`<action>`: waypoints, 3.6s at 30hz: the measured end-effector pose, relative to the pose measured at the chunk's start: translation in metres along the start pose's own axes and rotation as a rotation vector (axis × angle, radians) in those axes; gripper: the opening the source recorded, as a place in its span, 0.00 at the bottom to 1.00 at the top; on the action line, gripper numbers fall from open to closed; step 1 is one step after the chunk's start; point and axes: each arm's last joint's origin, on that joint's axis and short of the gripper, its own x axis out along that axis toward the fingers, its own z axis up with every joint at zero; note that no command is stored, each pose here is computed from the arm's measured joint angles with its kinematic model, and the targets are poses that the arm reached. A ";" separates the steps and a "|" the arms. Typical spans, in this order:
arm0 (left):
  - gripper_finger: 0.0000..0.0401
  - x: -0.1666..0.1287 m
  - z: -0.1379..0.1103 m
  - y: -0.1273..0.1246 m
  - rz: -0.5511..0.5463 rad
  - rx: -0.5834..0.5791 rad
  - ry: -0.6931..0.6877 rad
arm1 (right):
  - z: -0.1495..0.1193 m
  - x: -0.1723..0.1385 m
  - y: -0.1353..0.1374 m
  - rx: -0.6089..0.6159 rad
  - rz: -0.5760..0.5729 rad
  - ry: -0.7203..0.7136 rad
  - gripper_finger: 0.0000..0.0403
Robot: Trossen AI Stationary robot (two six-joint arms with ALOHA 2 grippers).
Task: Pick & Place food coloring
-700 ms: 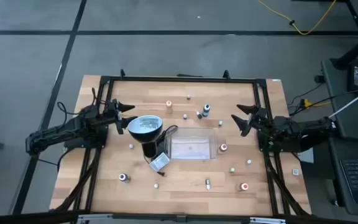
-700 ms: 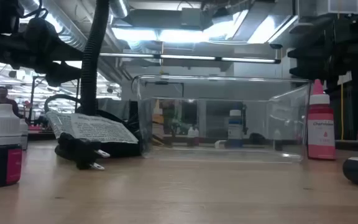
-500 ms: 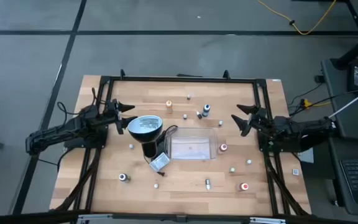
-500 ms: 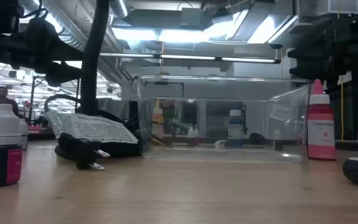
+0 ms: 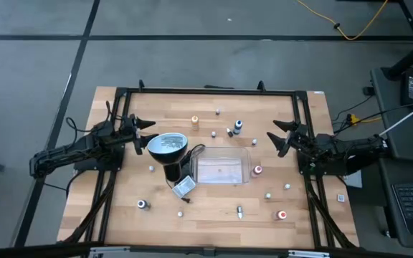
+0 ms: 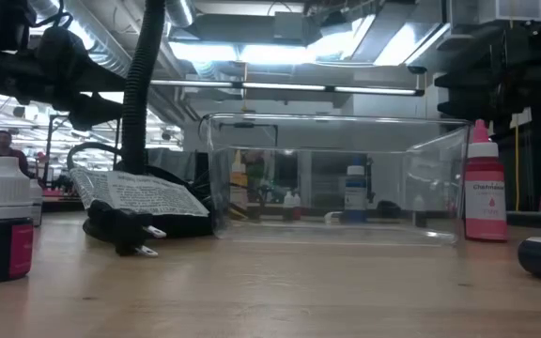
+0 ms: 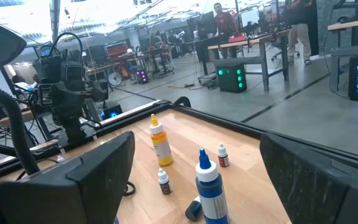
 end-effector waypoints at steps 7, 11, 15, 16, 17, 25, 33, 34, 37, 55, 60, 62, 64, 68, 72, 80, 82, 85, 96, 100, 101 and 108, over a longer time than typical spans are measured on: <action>0.80 0.000 0.000 0.000 0.000 0.000 0.000 | 0.000 0.000 0.000 0.000 0.000 0.000 0.86; 0.80 0.000 0.000 0.000 0.000 0.000 0.000 | 0.000 0.000 0.000 0.000 0.000 0.000 0.86; 0.80 0.000 0.000 0.000 0.000 0.001 0.000 | 0.000 0.000 0.000 0.000 0.000 0.000 0.86; 0.80 0.000 0.000 0.000 0.000 0.000 0.000 | 0.000 0.000 0.000 0.000 0.000 0.000 0.86; 0.80 0.000 0.000 0.000 0.000 0.000 0.000 | 0.000 0.000 0.000 0.000 0.000 0.000 0.86; 0.80 0.000 0.000 0.000 0.000 0.000 0.000 | 0.000 0.000 0.000 0.000 0.000 0.000 0.86; 0.80 0.000 0.000 0.000 0.000 0.000 0.000 | 0.000 0.000 0.000 0.000 0.001 0.000 0.86; 0.80 0.000 0.000 0.000 0.000 0.000 0.000 | 0.000 0.000 0.000 0.000 0.000 0.000 0.86; 0.80 0.000 0.000 0.000 0.000 0.000 0.000 | 0.000 0.000 0.000 0.000 0.000 0.000 0.86; 0.80 0.000 0.000 0.000 0.000 0.001 0.000 | 0.003 0.000 0.001 0.150 0.005 -0.020 0.86; 0.80 0.000 0.000 0.000 0.000 0.000 0.000 | 0.034 0.000 0.006 0.055 -0.034 -0.043 0.86; 0.80 0.000 0.000 0.000 0.000 0.000 0.000 | 0.052 0.002 0.010 -0.004 -0.052 -0.047 0.86; 0.80 0.000 0.000 0.000 0.000 0.000 0.000 | 0.072 0.005 0.016 -0.029 -0.087 -0.056 0.86; 0.80 0.000 0.000 0.000 0.000 0.000 0.000 | 0.116 0.013 0.030 -0.045 -0.140 -0.052 0.86; 0.80 0.000 0.000 0.000 0.000 0.000 0.000 | 0.163 0.019 0.043 -0.055 -0.214 -0.011 0.86; 0.80 0.000 0.000 0.000 0.000 0.000 0.000 | 0.240 0.029 0.065 0.055 -0.331 0.107 0.86; 0.80 0.000 0.000 0.000 0.000 0.000 0.000 | 0.251 0.031 0.067 0.118 -0.361 0.139 0.86; 0.80 0.000 0.000 0.000 0.000 0.000 0.000 | 0.262 0.033 0.070 0.210 -0.398 0.202 0.86; 0.80 0.000 0.000 0.000 0.000 0.000 0.000 | 0.255 0.054 0.075 0.494 -0.535 0.662 0.86; 0.80 0.000 0.000 0.000 0.000 0.000 0.000 | 0.239 0.068 0.082 0.492 -0.536 0.867 0.86; 0.80 0.000 0.000 0.000 0.000 0.000 0.000 | 0.235 0.071 0.084 0.485 -0.544 0.898 0.86; 0.80 0.000 0.000 0.000 0.000 0.000 0.000 | 0.210 0.099 0.097 0.421 -0.607 1.028 0.86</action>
